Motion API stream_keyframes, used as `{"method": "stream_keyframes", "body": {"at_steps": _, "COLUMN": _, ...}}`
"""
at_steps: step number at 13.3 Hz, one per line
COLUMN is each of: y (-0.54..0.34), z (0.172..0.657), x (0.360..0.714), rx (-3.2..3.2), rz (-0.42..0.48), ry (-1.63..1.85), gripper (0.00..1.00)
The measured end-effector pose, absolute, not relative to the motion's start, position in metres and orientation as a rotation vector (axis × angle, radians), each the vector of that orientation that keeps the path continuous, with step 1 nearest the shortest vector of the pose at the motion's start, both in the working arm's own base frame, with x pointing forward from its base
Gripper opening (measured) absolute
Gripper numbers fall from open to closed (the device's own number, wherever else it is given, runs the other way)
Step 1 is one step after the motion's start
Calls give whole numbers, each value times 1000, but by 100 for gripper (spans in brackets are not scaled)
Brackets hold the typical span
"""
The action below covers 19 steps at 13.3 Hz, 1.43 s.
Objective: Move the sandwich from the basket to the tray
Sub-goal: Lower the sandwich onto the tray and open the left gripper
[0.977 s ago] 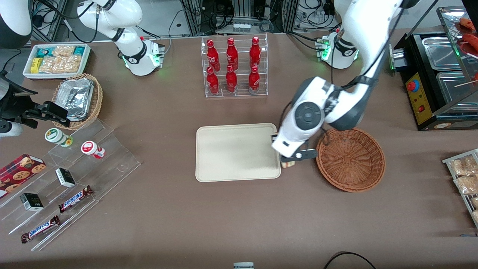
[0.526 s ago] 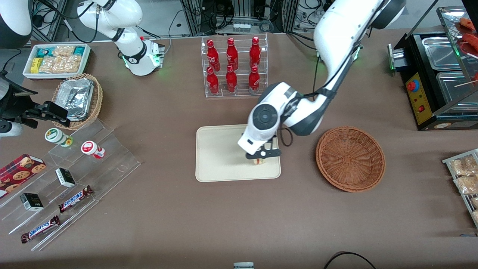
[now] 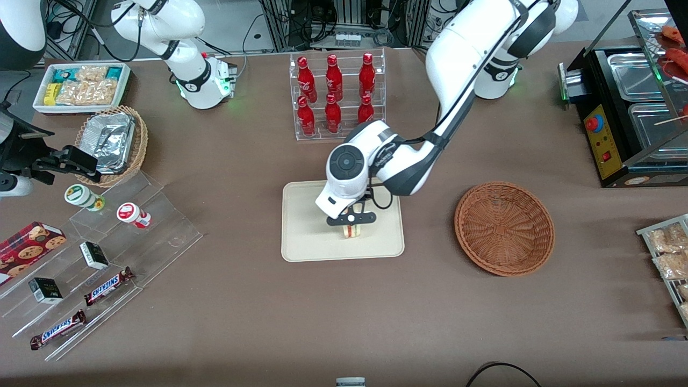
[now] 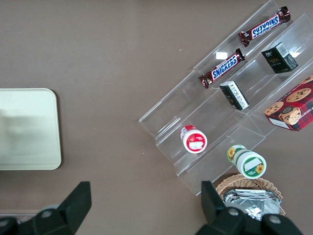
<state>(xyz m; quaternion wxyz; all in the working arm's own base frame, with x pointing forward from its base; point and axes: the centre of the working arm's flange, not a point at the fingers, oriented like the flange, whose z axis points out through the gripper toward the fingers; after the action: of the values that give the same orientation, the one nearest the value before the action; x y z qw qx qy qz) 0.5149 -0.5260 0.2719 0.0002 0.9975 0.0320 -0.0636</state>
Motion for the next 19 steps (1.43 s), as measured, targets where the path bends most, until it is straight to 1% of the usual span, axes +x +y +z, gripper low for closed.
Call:
{"method": "stream_keyframes", "body": {"at_steps": 2, "y": -535, "z": 264, "x": 515, "rx": 3142, "rz": -179, "ry": 114, "gripper": 15}}
{"method": "stream_keyframes", "body": {"at_steps": 10, "y": -536, "z": 244, "x": 520, "rx": 3141, "rz": -186, "ry": 225, "gripper": 15}}
{"method": "stream_keyframes", "body": {"at_steps": 12, "y": -536, "z": 244, "x": 521, "rx": 3137, "rz": -181, "ry": 232, "gripper": 30}}
{"method": "stream_keyframes", "body": {"at_steps": 15, "y": -538, "z": 251, "x": 524, "rx": 3125, "rz": -163, "ry": 240, "gripper": 63}}
{"method": "stream_keyframes", "body": {"at_steps": 18, "y": -538, "z": 276, "x": 529, "rx": 3115, "rz": -138, "ry": 244, "gripper": 94}}
{"method": "stream_keyframes", "body": {"at_steps": 19, "y": -538, "z": 288, "x": 530, "rx": 3115, "rz": -130, "ry": 244, "gripper": 99}}
